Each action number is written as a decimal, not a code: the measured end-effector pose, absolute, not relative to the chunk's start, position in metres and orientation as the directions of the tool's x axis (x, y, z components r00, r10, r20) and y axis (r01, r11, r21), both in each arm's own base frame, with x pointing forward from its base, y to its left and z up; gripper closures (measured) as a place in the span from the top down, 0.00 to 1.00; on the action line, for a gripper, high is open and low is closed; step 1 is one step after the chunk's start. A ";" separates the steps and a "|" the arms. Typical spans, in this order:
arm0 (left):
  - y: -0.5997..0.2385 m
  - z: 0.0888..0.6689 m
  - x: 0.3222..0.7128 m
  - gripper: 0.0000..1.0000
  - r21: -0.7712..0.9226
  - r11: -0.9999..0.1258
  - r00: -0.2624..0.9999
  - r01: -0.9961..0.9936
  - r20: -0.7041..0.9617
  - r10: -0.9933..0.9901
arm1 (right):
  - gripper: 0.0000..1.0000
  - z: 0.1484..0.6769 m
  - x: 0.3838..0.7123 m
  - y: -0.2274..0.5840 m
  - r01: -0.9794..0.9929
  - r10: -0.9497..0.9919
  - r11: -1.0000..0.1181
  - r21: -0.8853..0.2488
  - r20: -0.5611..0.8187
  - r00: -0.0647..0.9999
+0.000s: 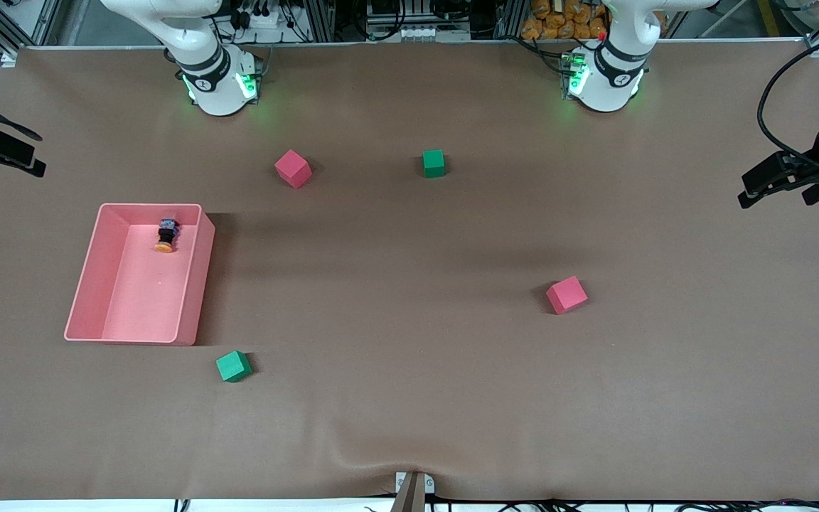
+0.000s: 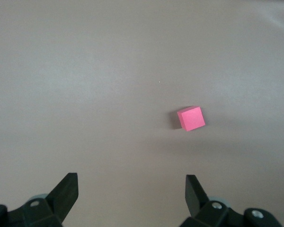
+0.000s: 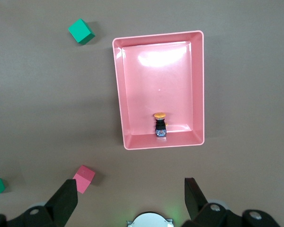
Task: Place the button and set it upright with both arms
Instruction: 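Reach the right gripper into the pink tray toward the button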
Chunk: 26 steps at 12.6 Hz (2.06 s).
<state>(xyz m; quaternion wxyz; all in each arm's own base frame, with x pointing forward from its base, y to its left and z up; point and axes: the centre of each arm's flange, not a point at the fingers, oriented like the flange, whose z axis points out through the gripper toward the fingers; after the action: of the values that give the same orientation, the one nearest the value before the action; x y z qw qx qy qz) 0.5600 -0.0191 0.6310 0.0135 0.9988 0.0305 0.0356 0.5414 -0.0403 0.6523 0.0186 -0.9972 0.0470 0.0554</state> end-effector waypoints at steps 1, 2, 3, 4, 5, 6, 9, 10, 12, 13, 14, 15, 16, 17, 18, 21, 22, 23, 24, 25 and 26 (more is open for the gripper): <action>-0.019 0.631 0.560 1.00 0.029 -0.998 0.996 0.060 0.070 0.062 | 1.00 0.652 0.542 -0.041 -0.096 -0.092 -0.995 -0.032 -0.111 0.990; -0.019 0.631 0.560 1.00 0.029 -0.998 0.996 0.060 0.070 0.062 | 1.00 0.652 0.542 -0.042 -0.098 -0.094 -0.995 -0.031 -0.110 0.989; -0.019 0.631 0.560 1.00 0.029 -0.998 0.996 0.060 0.070 0.062 | 1.00 0.652 0.542 -0.043 -0.101 -0.097 -0.994 -0.030 -0.109 0.989; -0.019 0.631 0.560 1.00 0.029 -0.998 0.996 0.060 0.070 0.062 | 1.00 0.652 0.541 -0.045 -0.103 -0.100 -0.994 -0.028 -0.109 0.989; -0.019 0.631 0.560 1.00 0.029 -0.998 0.996 0.060 0.070 0.062 | 1.00 0.652 0.541 -0.046 -0.105 -0.102 -0.994 -0.027 -0.110 0.989; -0.019 0.631 0.560 1.00 0.029 -0.998 0.996 0.060 0.070 0.062 | 1.00 0.651 0.541 -0.046 -0.107 -0.103 -0.994 -0.027 -0.112 0.988; -0.019 0.631 0.560 1.00 0.029 -0.998 0.996 0.060 0.069 0.062 | 1.00 0.632 0.541 -0.047 -0.108 -0.103 -0.994 -0.026 -0.150 0.983; -0.019 0.631 0.560 1.00 0.029 -0.998 0.996 0.060 0.069 0.062 | 1.00 0.623 0.541 -0.047 -0.109 -0.103 -0.994 -0.025 -0.170 0.980; -0.019 0.631 0.560 1.00 0.029 -0.998 0.996 0.060 0.069 0.062 | 1.00 0.603 0.539 -0.049 -0.110 -0.106 -0.994 -0.006 -0.213 0.971; -0.019 0.631 0.560 1.00 0.029 -0.998 0.996 0.060 0.069 0.062 | 1.00 0.591 0.538 -0.050 -0.110 -0.108 -0.994 0.001 -0.235 0.966; -0.019 0.631 0.560 1.00 0.029 -0.998 0.996 0.060 0.069 0.062 | 1.00 0.577 0.538 -0.051 -0.110 -0.108 -0.994 0.005 -0.249 0.962; -0.019 0.631 0.560 1.00 0.029 -0.998 0.996 0.060 0.068 0.062 | 1.00 0.561 0.538 -0.051 -0.111 -0.109 -0.994 0.008 -0.261 0.959; -0.019 0.631 0.560 1.00 0.029 -0.998 0.996 0.060 0.068 0.062 | 1.00 0.542 0.538 -0.053 -0.113 -0.111 -0.994 0.009 -0.271 0.956; -0.019 0.631 0.560 1.00 0.029 -0.998 0.996 0.060 0.068 0.061 | 1.00 0.521 0.538 -0.056 -0.118 -0.116 -0.993 0.010 -0.276 0.954; -0.019 0.631 0.560 1.00 0.029 -0.998 0.996 0.060 0.068 0.061 | 1.00 0.498 0.537 -0.059 -0.124 -0.122 -0.992 0.010 -0.280 0.952; -0.019 0.630 0.560 1.00 0.029 -0.998 0.996 0.060 0.066 0.061 | 1.00 0.419 0.522 -0.073 -0.151 -0.148 -0.988 0.011 -0.293 0.945; -0.019 0.630 0.560 1.00 0.029 -0.998 0.996 0.060 0.066 0.061 | 1.00 0.391 0.514 -0.077 -0.161 -0.158 -0.987 0.011 -0.289 0.944; -0.019 0.630 0.560 1.00 0.029 -0.998 0.996 0.060 0.065 0.061 | 1.00 0.366 0.505 -0.080 -0.169 -0.165 -0.986 0.011 -0.284 0.944; -0.019 0.630 0.560 1.00 0.029 -0.998 0.996 0.060 0.064 0.061 | 1.00 0.342 0.495 -0.080 -0.172 -0.168 -0.985 0.011 -0.285 0.944; -0.019 0.630 0.560 1.00 0.028 -0.998 0.996 0.060 0.064 0.061 | 1.00 0.319 0.485 -0.079 -0.172 -0.168 -0.985 0.011 -0.286 0.943; -0.019 0.630 0.560 1.00 0.028 -0.998 0.996 0.060 0.064 0.061 | 1.00 0.296 0.476 -0.078 -0.172 -0.168 -0.985 0.013 -0.294 0.941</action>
<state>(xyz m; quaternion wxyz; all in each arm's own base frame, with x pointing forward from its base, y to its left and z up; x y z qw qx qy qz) 0.5595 -0.0193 0.6301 0.0133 0.9989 0.0303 0.0323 0.4764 -0.0775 0.2961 0.0067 -0.9851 0.0863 0.1484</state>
